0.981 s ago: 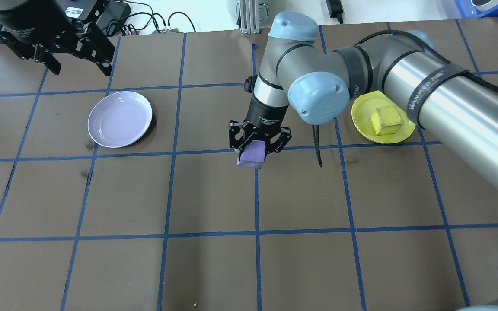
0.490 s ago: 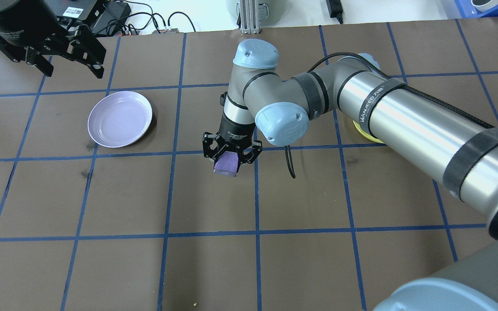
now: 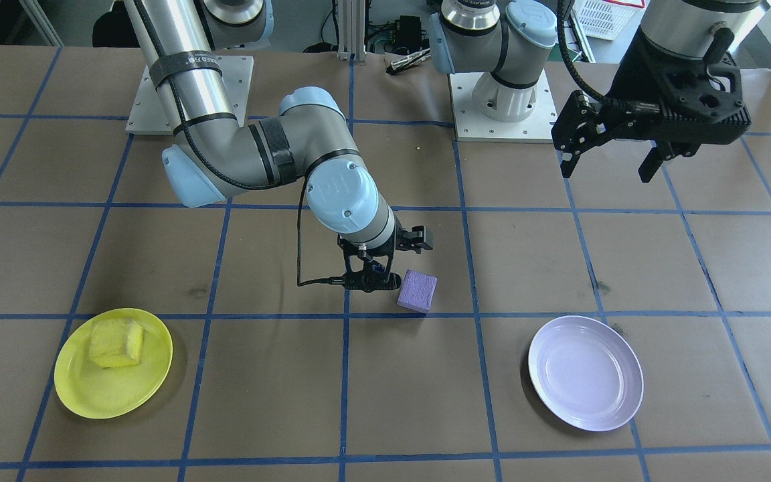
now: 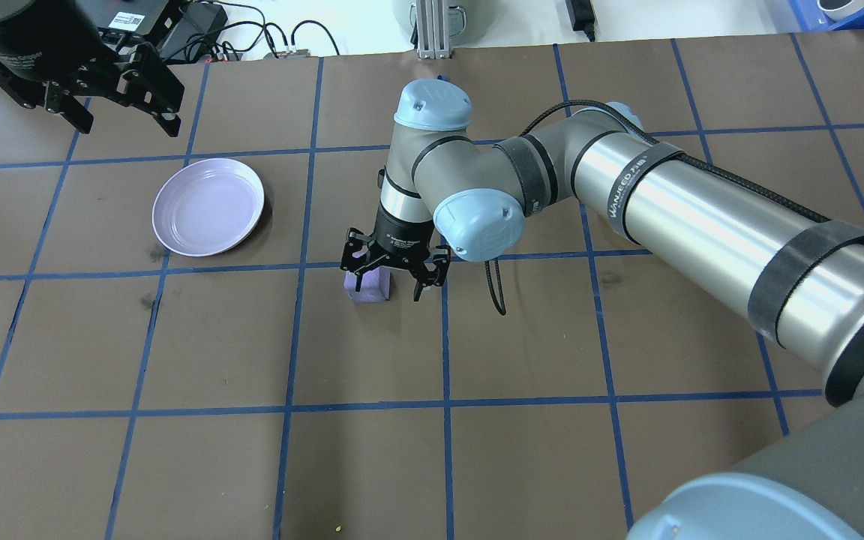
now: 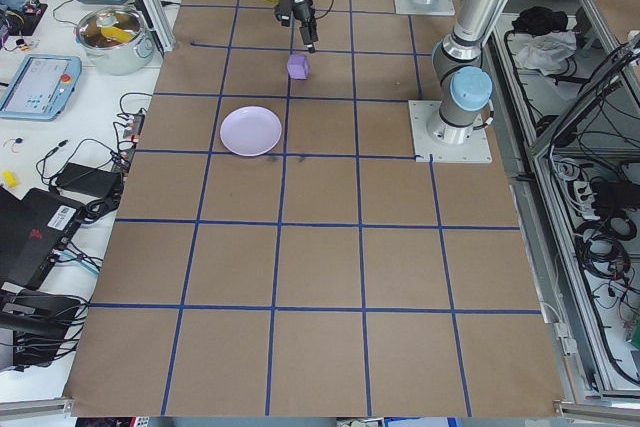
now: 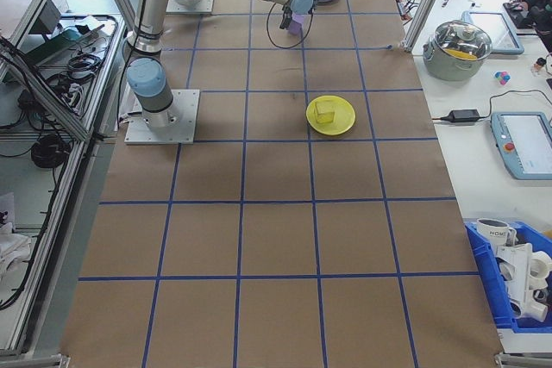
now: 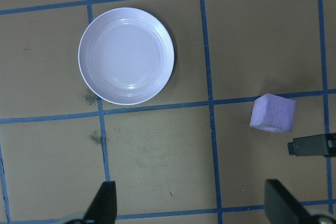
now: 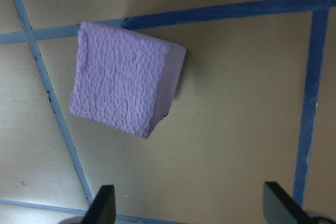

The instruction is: Sort blocks by color into plates

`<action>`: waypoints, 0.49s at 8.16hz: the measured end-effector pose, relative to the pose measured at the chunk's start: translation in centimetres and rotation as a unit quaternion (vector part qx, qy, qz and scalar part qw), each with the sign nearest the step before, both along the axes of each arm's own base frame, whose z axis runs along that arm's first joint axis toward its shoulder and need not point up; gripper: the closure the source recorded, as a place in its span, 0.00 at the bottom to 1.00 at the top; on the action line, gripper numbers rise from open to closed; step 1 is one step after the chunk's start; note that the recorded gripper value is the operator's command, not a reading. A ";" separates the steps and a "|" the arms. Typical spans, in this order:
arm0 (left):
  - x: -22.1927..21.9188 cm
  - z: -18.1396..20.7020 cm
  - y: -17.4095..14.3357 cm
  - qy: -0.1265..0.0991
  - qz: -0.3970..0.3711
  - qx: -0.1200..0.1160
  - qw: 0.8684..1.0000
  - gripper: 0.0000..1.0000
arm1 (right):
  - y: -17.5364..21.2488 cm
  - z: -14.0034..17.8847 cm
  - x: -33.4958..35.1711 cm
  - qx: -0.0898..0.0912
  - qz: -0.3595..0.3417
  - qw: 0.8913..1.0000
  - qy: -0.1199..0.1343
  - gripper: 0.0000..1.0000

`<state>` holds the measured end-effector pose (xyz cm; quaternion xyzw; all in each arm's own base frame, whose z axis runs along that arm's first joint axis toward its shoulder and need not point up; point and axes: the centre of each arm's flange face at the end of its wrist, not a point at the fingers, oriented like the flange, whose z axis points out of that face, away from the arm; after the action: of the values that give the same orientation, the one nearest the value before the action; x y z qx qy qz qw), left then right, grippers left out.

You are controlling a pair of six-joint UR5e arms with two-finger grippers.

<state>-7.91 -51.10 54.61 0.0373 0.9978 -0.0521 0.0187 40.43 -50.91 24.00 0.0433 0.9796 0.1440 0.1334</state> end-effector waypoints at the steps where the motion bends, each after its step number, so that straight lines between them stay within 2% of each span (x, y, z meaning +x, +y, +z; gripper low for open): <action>1: 0.0 0.0 0.0 0.000 0.000 0.000 1.000 0.00 | -0.1 0.4 -0.1 -0.003 -0.001 1.000 -0.001 0.00; 4: -0.2 -0.1 -0.1 0.000 -0.004 0.001 1.000 0.00 | -2.3 4.2 -4.1 -0.031 -0.007 0.999 -0.014 0.00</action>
<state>-8.12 -51.20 54.47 0.0411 0.9977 -0.0508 0.0181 36.32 -53.24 28.15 0.0437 0.9814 0.1128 0.1494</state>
